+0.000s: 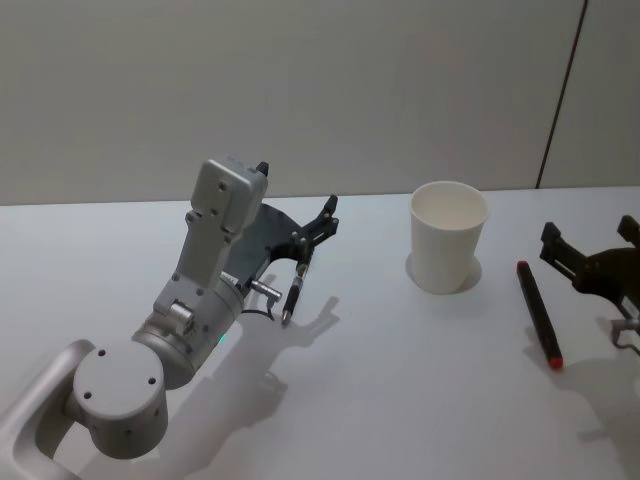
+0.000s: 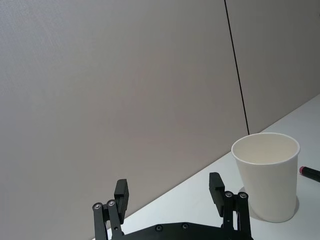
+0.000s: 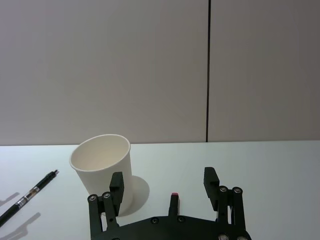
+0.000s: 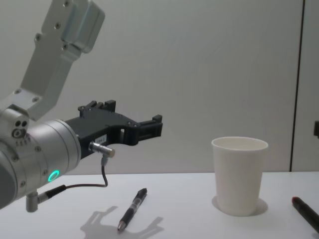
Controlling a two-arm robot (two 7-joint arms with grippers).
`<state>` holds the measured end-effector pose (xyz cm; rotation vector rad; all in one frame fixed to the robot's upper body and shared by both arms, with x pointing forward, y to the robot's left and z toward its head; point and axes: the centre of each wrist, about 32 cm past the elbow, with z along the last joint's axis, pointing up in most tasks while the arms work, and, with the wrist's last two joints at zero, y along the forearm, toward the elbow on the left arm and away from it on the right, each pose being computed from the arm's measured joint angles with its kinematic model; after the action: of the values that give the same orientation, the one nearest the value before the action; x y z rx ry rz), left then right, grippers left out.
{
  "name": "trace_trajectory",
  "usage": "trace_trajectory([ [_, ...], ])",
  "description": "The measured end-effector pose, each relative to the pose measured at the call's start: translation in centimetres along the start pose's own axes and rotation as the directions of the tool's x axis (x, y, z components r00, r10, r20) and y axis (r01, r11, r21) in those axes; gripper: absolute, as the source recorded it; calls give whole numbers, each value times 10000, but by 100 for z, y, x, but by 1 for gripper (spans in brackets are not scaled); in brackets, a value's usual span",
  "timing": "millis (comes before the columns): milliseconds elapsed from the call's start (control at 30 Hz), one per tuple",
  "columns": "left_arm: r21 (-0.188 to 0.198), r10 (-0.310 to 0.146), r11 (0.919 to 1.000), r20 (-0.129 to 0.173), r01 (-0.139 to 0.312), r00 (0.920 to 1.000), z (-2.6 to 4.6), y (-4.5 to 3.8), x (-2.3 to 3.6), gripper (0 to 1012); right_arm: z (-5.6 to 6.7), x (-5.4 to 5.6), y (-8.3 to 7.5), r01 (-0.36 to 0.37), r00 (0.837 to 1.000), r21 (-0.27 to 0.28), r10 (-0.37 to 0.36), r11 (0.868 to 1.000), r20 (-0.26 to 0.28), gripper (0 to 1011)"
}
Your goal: Place the pen into the pen holder.
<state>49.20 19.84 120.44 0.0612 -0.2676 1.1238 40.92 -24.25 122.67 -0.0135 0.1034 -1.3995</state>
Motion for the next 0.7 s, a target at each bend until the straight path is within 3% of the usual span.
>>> trace_trajectory([
  [300, -1, 0, 10000, 0, 0, 10000, 0, 0, 0, 1001, 129, -28, 54, 401, 9986, -771, -426, 9962, -307, 1001],
  [700, 0, -1, 10000, -1, 1, 10000, 0, 0, 0, 1001, 193, -33, 245, 604, 9982, -1842, -583, 9810, 164, 1001],
])
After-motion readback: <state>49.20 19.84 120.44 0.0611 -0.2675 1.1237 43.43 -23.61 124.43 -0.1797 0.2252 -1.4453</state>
